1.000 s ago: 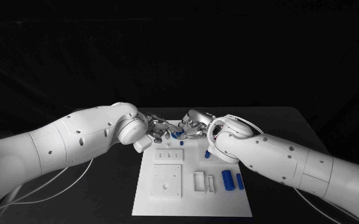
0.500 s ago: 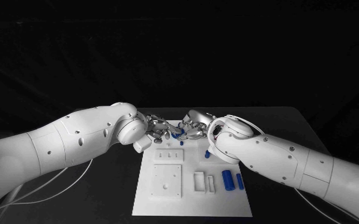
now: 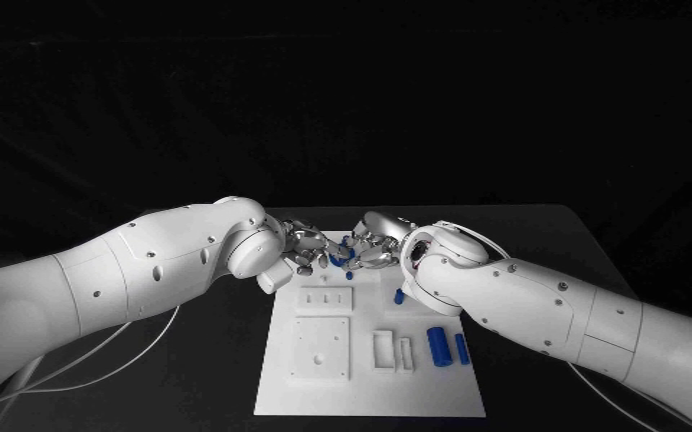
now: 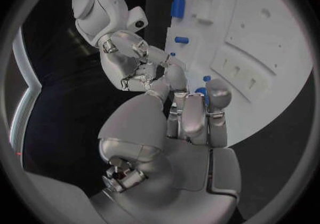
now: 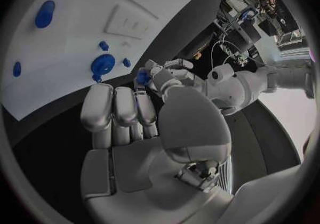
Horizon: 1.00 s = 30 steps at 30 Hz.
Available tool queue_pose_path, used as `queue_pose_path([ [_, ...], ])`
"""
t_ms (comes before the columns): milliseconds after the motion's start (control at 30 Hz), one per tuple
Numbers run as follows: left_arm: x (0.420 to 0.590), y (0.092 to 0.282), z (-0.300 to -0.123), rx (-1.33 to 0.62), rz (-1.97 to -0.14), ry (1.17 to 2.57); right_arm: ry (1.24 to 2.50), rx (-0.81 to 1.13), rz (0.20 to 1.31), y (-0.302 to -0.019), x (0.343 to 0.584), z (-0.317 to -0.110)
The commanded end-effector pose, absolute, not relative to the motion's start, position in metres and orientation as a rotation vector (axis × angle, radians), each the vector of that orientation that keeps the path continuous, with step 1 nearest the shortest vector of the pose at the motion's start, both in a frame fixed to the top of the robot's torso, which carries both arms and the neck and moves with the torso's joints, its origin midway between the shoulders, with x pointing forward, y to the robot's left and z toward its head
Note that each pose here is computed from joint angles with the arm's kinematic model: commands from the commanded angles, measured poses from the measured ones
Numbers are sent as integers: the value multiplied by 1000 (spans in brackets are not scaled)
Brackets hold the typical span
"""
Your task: Assemble the parts on the task board
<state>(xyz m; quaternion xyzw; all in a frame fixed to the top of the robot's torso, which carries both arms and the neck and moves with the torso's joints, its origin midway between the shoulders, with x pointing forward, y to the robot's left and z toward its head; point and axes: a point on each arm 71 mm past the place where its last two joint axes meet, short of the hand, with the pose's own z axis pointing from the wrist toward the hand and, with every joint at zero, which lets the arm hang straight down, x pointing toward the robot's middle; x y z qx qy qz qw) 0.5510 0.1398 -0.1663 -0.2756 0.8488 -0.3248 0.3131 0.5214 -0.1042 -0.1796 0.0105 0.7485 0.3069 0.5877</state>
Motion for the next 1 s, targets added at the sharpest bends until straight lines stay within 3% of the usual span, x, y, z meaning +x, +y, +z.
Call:
queue_pose_path([
  [33,553,137,-162,-706,-883,2200,1761,7,706,-105,521,-183],
  [1000,558,146,-167,-679,-809,2201,1669,76,774,-139,519,-182],
])
